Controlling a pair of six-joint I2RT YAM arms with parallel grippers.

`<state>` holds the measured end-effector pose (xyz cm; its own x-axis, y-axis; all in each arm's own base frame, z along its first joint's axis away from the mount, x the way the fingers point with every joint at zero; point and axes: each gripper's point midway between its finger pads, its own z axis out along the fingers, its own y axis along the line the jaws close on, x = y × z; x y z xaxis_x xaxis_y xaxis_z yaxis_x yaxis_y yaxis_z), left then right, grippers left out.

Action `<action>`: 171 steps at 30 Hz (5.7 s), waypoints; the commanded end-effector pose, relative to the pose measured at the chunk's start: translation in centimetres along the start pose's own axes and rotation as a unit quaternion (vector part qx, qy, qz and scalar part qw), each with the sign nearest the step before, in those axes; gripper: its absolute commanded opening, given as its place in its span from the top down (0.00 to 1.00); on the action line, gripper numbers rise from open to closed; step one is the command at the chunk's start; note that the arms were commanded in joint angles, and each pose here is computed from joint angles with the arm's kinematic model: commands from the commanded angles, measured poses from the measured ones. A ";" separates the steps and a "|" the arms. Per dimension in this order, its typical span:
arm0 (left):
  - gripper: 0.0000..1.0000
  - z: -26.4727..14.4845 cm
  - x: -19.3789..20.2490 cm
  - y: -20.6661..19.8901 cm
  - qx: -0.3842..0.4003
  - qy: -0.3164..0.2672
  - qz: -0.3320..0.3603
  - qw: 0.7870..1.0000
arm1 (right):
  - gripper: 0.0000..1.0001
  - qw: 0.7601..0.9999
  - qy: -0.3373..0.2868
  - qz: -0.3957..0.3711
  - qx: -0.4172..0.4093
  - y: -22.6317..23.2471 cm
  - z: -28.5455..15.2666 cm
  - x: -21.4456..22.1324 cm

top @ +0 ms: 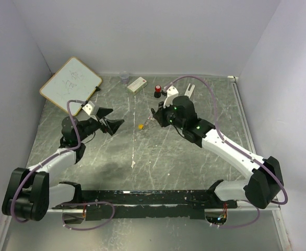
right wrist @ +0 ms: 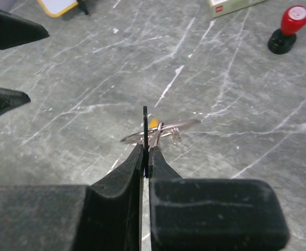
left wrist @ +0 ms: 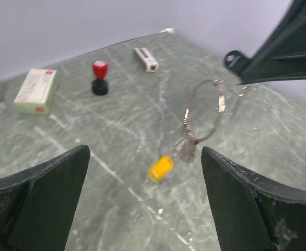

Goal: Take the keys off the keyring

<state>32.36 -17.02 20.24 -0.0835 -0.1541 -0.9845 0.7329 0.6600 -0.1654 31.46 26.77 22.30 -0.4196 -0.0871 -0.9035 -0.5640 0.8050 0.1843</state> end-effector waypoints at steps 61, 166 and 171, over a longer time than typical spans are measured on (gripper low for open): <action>0.93 3.6 -2.9 -9.2 0.042 0.017 0.150 0.988 | 1.00 0.990 -0.065 -0.033 -0.119 10.0 -4.1 -3.1; 0.93 -2.5 -16.5 -15.3 0.086 -0.025 0.184 0.979 | 0.60 0.954 -0.255 -0.129 -0.090 11.3 -1.1 -4.9; 0.93 -2.5 -16.5 -15.3 0.086 -0.025 0.182 0.979 | 0.63 0.953 -0.259 -0.129 -0.088 11.2 -1.2 -5.0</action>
<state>21.49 -22.53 38.02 0.2154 0.0646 -0.9744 0.8004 0.5600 0.2141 26.24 35.39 27.76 0.0919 0.0357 -0.9951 -0.7401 0.6710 -0.0443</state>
